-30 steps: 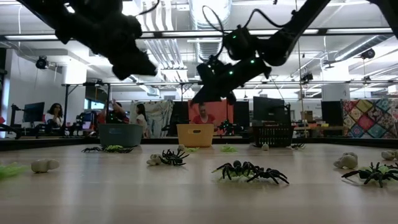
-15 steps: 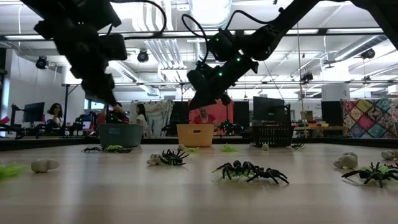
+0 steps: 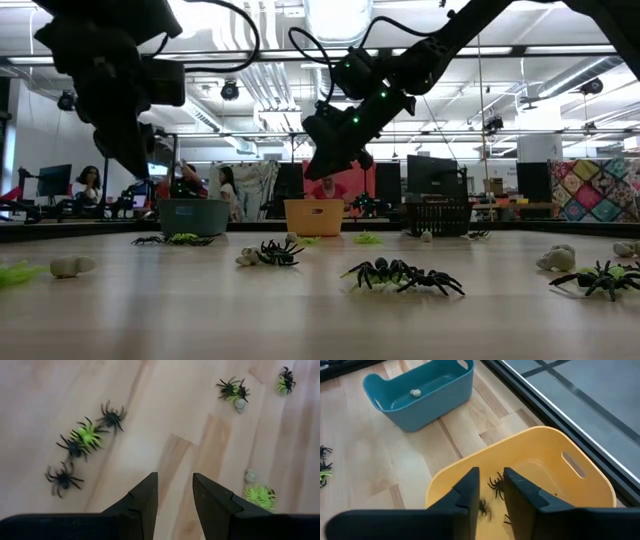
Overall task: Sort Halloween decoration
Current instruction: Put the black spider toy into the orange bin, then put the white skull toy into the blue bin
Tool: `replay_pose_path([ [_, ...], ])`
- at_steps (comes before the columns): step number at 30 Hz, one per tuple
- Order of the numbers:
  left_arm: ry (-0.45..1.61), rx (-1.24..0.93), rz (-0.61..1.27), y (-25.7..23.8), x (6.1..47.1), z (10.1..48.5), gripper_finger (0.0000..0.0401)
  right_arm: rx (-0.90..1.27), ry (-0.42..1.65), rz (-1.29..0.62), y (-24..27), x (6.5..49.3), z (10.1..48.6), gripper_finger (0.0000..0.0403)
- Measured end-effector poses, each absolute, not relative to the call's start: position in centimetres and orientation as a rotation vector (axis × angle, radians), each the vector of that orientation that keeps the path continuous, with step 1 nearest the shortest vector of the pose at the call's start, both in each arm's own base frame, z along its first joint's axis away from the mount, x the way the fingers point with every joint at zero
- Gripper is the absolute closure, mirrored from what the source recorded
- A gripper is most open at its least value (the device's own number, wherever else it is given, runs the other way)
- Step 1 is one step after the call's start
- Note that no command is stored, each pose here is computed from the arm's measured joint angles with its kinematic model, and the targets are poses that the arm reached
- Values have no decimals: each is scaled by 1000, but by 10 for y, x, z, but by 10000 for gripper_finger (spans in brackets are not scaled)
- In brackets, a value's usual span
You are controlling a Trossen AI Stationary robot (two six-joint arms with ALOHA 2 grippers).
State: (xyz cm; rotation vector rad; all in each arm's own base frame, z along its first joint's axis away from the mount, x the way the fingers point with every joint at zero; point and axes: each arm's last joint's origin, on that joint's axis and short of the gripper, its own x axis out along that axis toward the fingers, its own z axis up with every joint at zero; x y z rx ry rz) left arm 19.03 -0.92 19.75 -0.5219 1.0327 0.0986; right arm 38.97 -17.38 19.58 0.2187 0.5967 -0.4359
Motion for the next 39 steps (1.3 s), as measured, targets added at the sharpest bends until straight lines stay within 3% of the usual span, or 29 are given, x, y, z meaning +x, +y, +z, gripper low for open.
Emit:
replay_pose_path([
  [6, 1056, -584, 84, -26, 189, 198, 296, 220, 600, -435, -174, 390, 196, 278],
  [13, 1101, -670, 62, -51, 184, 197, 296, 222, 610, -433, -173, 388, 197, 258],
  [25, 1122, -624, -118, -104, 188, 186, 296, 188, 645, -395, -151, 367, 242, 270],
  [39, 957, -463, -86, -136, 210, 159, 296, 73, 616, -219, -83, 350, 296, 273],
])
